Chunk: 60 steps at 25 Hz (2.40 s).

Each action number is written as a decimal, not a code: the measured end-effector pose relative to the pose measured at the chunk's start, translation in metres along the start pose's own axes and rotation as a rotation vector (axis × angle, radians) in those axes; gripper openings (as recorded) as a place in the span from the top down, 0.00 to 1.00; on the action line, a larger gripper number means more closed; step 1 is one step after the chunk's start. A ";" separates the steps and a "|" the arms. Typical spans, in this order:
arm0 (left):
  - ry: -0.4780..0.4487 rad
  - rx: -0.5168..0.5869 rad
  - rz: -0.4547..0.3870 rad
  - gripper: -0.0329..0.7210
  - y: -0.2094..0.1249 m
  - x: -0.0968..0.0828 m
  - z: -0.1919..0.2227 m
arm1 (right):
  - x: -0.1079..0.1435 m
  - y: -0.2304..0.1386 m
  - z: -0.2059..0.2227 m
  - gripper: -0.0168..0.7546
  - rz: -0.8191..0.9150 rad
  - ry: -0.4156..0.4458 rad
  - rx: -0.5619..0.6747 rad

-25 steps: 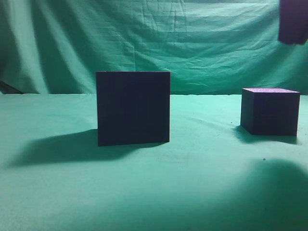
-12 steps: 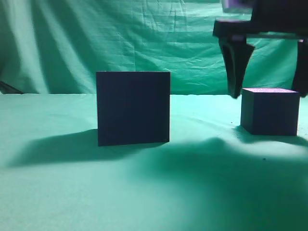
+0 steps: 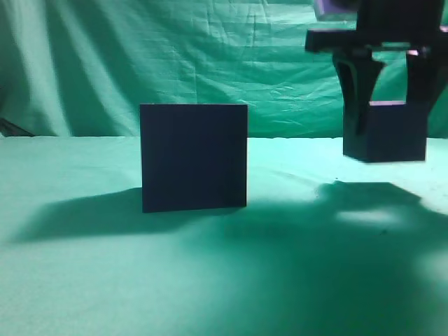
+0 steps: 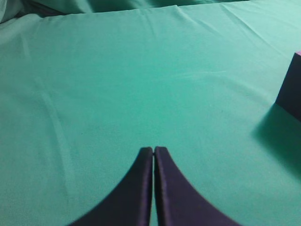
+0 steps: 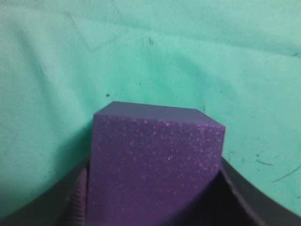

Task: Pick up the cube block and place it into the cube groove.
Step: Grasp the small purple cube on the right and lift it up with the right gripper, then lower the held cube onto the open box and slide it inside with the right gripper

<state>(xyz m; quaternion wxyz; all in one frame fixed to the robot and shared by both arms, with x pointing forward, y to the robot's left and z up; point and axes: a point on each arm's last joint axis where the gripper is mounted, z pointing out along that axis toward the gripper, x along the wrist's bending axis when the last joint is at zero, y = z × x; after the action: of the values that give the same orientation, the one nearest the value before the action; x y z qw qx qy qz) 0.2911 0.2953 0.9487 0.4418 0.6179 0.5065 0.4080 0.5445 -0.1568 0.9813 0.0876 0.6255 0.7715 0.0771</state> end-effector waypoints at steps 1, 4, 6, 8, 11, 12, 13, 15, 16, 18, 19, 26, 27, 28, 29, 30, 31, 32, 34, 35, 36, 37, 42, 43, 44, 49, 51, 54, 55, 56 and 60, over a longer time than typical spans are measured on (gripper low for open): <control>0.000 0.000 0.000 0.96 0.000 0.000 0.000 | 0.000 0.004 -0.006 0.40 0.003 -0.004 0.004; 0.000 0.000 0.000 0.96 0.000 0.000 0.000 | 0.006 0.016 -0.032 0.40 -0.004 0.006 -0.032; 0.000 0.000 0.000 0.96 0.000 0.000 0.000 | 0.018 0.019 -0.058 0.40 -0.031 0.030 -0.089; 0.000 0.000 0.000 0.96 0.000 0.000 0.000 | 0.038 0.015 -0.082 0.40 -0.083 0.073 -0.147; 0.000 0.000 0.000 0.96 0.000 0.000 0.000 | 0.061 0.007 -0.100 0.40 -0.138 0.128 -0.180; 0.000 0.000 0.000 0.96 0.000 0.000 0.000 | 0.086 -0.006 -0.106 0.40 -0.190 0.184 -0.170; 0.000 0.000 0.000 0.96 0.000 0.000 0.000 | 0.095 -0.010 -0.105 0.40 -0.211 0.199 -0.159; 0.000 0.000 0.000 0.96 0.000 0.000 0.000 | 0.113 -0.018 -0.103 0.40 -0.252 0.225 -0.153; 0.000 0.000 0.000 0.96 0.000 0.000 0.000 | 0.120 -0.019 -0.102 0.40 -0.262 0.239 -0.163; 0.000 0.000 0.000 0.96 0.000 0.000 0.000 | 0.131 -0.020 -0.097 0.40 -0.270 0.254 -0.172; 0.000 0.000 0.000 0.96 0.000 0.000 0.000 | 0.135 -0.020 -0.095 0.40 -0.273 0.261 -0.177; 0.000 0.000 0.000 0.96 0.000 0.000 0.000 | 0.146 -0.015 -0.071 0.40 -0.222 0.249 -0.151; 0.000 0.000 0.000 0.96 0.000 0.000 0.000 | 0.146 -0.014 -0.068 0.40 -0.216 0.242 -0.147; 0.000 0.000 0.000 0.96 0.000 0.000 0.000 | 0.146 -0.014 -0.067 0.40 -0.214 0.236 -0.146; 0.000 0.000 0.000 0.96 0.000 0.000 0.000 | 0.146 -0.014 -0.065 0.40 -0.212 0.230 -0.144; 0.000 0.000 0.000 0.96 0.000 0.000 0.000 | 0.146 -0.013 -0.063 0.40 -0.213 0.222 -0.144; 0.000 0.000 0.000 0.96 0.000 0.000 0.000 | 0.146 -0.013 -0.062 0.40 -0.213 0.218 -0.145; 0.000 0.000 0.000 0.96 0.000 0.000 0.000 | 0.146 -0.013 -0.063 0.40 -0.210 0.215 -0.145; 0.000 0.000 0.000 0.96 0.000 0.000 0.000 | 0.145 -0.013 -0.062 0.40 -0.210 0.205 -0.139; 0.000 0.000 0.000 0.96 0.000 0.000 0.000 | 0.144 -0.013 -0.062 0.40 -0.209 0.198 -0.134; 0.000 0.000 0.000 0.96 0.000 0.000 0.000 | 0.144 -0.014 -0.061 0.40 -0.209 0.190 -0.124; 0.000 0.000 0.000 0.96 0.000 0.000 0.000 | 0.144 -0.015 -0.060 0.40 -0.208 0.184 -0.116; 0.000 0.000 0.000 0.96 0.000 0.000 0.000 | 0.143 -0.016 -0.058 0.40 -0.202 0.170 -0.094; 0.000 0.000 0.000 0.96 0.000 0.000 0.000 | 0.143 -0.016 -0.058 0.40 -0.203 0.168 -0.094; 0.000 0.000 0.000 0.96 0.000 0.000 0.000 | 0.142 -0.016 -0.058 0.40 -0.202 0.166 -0.094; 0.000 0.000 0.000 0.96 0.000 0.000 0.000 | 0.145 -0.016 -0.043 0.40 -0.211 0.138 -0.060; 0.000 0.000 0.000 0.96 0.000 0.000 0.000 | 0.145 -0.015 -0.041 0.40 -0.221 0.129 -0.060; 0.000 0.000 0.000 0.96 0.000 0.000 0.000 | 0.146 -0.014 -0.041 0.40 -0.237 0.125 -0.065; 0.000 0.000 0.000 0.96 0.000 0.000 0.000 | 0.146 -0.014 -0.041 0.40 -0.244 0.125 -0.065; 0.000 0.000 0.000 0.96 0.000 0.000 0.000 | 0.146 -0.013 -0.041 0.29 -0.246 0.126 -0.069; 0.000 0.000 0.000 0.96 0.000 0.000 0.000 | 0.149 -0.005 -0.053 0.14 -0.251 0.127 -0.078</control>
<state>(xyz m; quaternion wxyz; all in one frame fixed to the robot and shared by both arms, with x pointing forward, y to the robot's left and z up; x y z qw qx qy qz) 0.2911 0.2953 0.9487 0.4418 0.6179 0.5065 0.4080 0.4972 -0.0128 1.0255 0.0718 0.5142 0.8439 0.1352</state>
